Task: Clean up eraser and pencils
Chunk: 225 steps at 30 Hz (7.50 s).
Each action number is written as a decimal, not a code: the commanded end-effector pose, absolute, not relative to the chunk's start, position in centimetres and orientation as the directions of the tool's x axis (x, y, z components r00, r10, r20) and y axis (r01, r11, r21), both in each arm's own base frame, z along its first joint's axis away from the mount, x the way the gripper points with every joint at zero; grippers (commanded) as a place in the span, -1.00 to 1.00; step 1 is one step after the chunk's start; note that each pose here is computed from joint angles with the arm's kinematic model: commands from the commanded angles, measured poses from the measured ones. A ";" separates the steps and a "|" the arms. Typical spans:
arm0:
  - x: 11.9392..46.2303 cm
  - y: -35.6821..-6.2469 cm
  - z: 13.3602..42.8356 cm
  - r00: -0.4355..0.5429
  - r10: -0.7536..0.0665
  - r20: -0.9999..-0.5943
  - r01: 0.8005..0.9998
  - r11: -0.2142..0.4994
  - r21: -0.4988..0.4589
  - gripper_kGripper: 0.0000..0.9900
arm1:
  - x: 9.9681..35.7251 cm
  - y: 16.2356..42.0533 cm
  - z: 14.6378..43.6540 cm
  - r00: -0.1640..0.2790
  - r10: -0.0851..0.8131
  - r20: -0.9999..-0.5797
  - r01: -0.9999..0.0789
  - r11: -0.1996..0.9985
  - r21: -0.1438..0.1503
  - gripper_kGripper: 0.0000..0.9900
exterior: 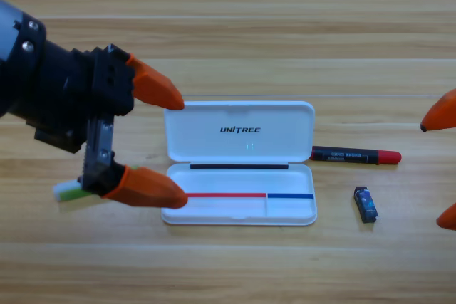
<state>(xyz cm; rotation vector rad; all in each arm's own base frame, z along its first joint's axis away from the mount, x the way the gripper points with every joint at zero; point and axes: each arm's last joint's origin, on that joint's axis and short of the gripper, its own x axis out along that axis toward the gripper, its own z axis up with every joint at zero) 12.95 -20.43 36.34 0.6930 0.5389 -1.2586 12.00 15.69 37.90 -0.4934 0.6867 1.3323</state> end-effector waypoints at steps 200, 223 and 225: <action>25.9 -35.1 22.0 0.086 0.002 -0.996 0.996 -0.001 0.086 -1.00 | 38.8 26.5 14.8 0.012 -0.031 -0.999 -1.000 -0.005 -0.012 0.40; 26.0 -35.4 20.3 0.062 0.011 -0.998 0.997 0.042 0.063 -1.00 | 38.1 26.0 15.8 -0.016 -0.052 -0.999 -1.000 -0.002 0.016 -1.00; 25.9 -35.3 20.2 0.060 0.011 -0.998 0.997 0.046 0.060 -1.00 | 37.7 25.8 16.8 -0.009 -0.047 -0.999 -1.000 0.007 0.008 -1.00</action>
